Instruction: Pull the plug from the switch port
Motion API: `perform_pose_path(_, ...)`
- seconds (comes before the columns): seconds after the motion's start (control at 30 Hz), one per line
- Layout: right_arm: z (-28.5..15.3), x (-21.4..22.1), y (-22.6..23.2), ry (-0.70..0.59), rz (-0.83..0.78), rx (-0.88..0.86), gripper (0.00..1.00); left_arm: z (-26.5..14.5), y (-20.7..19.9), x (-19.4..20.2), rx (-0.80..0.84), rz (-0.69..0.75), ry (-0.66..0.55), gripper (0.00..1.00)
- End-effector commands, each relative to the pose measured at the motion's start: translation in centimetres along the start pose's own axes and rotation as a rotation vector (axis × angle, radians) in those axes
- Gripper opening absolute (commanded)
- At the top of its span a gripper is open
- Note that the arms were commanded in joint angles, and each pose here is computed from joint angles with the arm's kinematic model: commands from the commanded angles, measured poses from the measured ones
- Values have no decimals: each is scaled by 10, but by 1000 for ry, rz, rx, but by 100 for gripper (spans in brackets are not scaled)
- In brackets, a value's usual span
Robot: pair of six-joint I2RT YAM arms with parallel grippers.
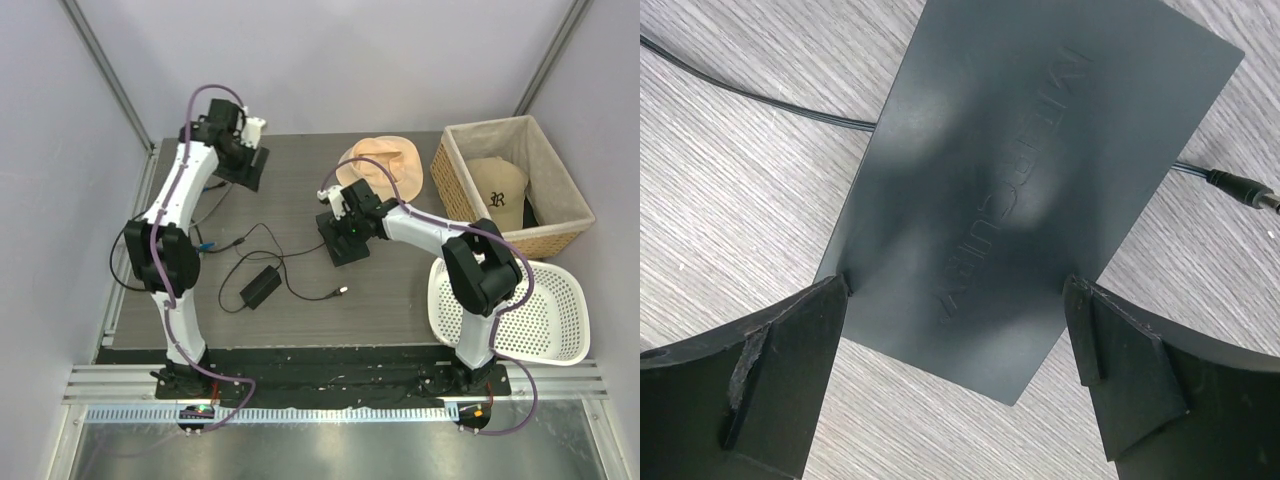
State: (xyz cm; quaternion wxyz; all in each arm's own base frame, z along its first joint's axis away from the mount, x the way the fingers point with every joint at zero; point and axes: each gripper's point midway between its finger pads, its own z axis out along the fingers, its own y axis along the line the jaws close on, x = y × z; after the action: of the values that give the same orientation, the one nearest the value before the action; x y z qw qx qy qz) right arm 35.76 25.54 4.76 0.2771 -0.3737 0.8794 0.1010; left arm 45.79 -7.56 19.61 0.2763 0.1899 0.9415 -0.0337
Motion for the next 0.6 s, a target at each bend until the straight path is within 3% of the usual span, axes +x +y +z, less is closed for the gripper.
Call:
perform_pose_path(0.0,-1,1,2,15,34,6,100,11,-51,10,122,18,47,69)
perform_pose_path(0.1,7,2,1,37,40,7,100,18,-59,15,135,24,70,70)
perform_pose_path(0.23,12,20,-34,70,130,150,100,24,-64,20,158,-8,85,69)
perform_pose_path(0.37,3,46,-46,104,201,136,100,33,-73,22,199,-40,100,69)
perform_pose_path(0.57,-55,12,-53,-75,250,52,100,45,-77,21,212,-54,116,69)
